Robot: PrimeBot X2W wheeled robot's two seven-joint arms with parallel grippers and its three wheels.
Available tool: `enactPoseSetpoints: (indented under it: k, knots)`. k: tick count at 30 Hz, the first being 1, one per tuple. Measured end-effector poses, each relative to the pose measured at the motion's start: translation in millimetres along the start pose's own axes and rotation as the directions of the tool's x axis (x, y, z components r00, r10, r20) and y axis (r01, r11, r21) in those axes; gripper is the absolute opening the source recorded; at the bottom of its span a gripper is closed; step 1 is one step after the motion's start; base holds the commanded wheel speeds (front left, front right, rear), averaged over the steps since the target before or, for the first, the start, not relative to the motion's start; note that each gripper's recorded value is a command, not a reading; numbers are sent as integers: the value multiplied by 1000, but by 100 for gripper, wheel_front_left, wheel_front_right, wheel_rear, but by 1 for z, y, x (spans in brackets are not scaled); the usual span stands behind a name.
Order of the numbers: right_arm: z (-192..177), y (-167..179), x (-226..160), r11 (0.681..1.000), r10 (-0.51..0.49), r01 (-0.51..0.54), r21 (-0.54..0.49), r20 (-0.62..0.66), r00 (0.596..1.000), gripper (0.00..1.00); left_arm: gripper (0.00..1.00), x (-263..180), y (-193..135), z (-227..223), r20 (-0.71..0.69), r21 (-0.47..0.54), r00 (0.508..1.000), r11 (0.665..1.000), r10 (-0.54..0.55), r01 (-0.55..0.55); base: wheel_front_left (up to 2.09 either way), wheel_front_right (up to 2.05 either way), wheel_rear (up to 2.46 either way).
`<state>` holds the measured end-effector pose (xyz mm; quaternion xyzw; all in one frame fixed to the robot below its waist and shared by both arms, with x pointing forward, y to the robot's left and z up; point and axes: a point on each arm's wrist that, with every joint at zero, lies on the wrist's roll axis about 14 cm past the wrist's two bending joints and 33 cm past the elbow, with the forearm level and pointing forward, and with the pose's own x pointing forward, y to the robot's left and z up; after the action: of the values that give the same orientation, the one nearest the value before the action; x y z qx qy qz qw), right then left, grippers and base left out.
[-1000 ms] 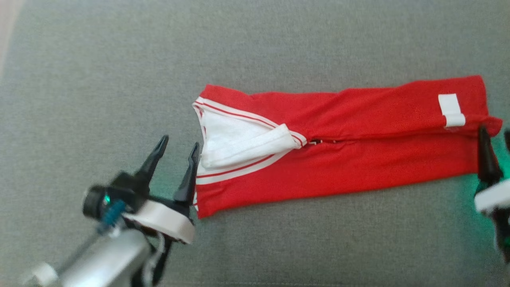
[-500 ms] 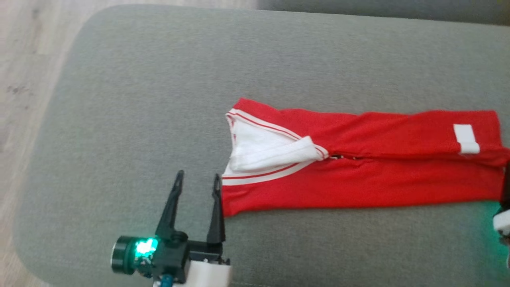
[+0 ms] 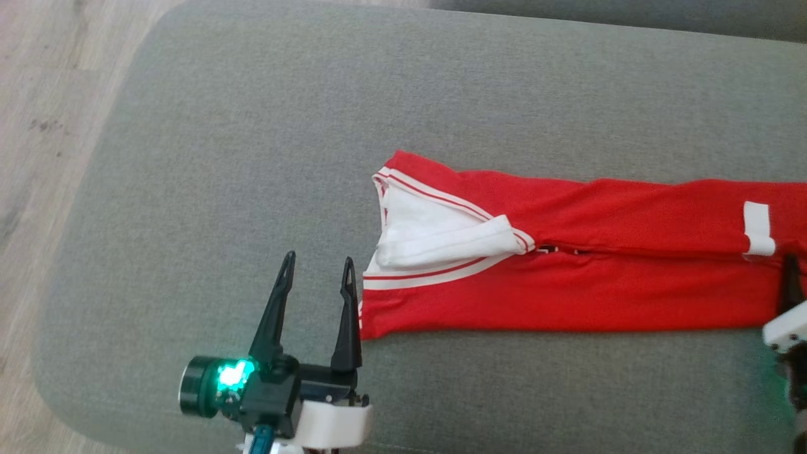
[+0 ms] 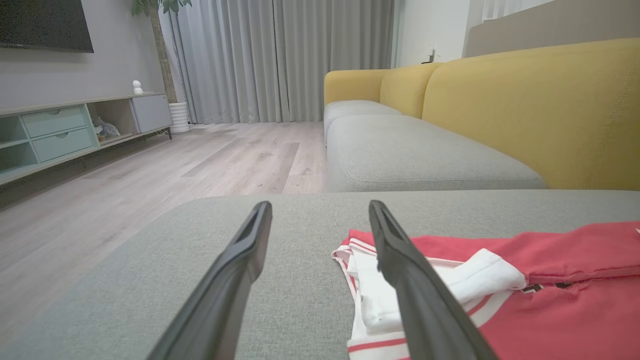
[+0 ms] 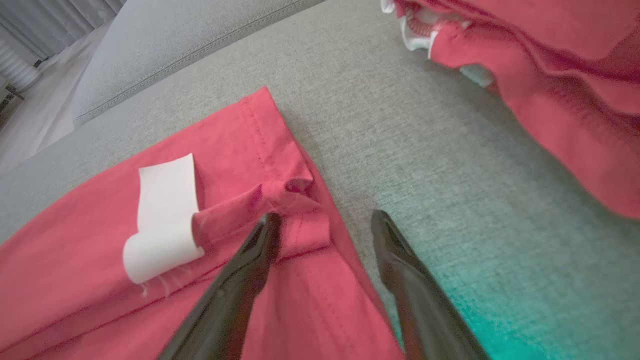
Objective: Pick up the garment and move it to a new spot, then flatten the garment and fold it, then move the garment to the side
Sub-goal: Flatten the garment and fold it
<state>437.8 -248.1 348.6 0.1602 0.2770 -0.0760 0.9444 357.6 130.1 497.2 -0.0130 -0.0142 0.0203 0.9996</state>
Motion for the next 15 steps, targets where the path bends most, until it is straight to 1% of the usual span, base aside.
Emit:
enactPoseSetpoints:
  k: [1, 5, 8, 12, 15]
  knots:
    - [0, 2, 0, 1000, 3, -3, 8, 4, 1000, 0, 100, 0, -1, -1, -2, -4, 1000, 1000, -4, 4, 0, 0, 0]
    - [3, 6, -6, 999, 11, -12, 32, 41, 999, 0, 100, -3, -4, -4, -12, -10, 1000, 1000, -17, 17, 0, 0, 0]
    - [11, 2, -11, 999, 3, -6, 39, 78, 997, 0, 100, 0, -6, -2, -1, -9, 999, 999, -33, 33, 0, 0, 0]
    - [28, -14, -23, 999, -22, 16, 46, 139, 990, 0, 100, 3, -16, 1, 14, -11, 997, 997, -70, 71, 0, 0, 0]
    - [55, -33, -34, 998, -54, 44, 53, 210, 976, 0, 100, 2, -21, 0, 11, -15, 996, 996, -87, 87, 0, 0, 0]
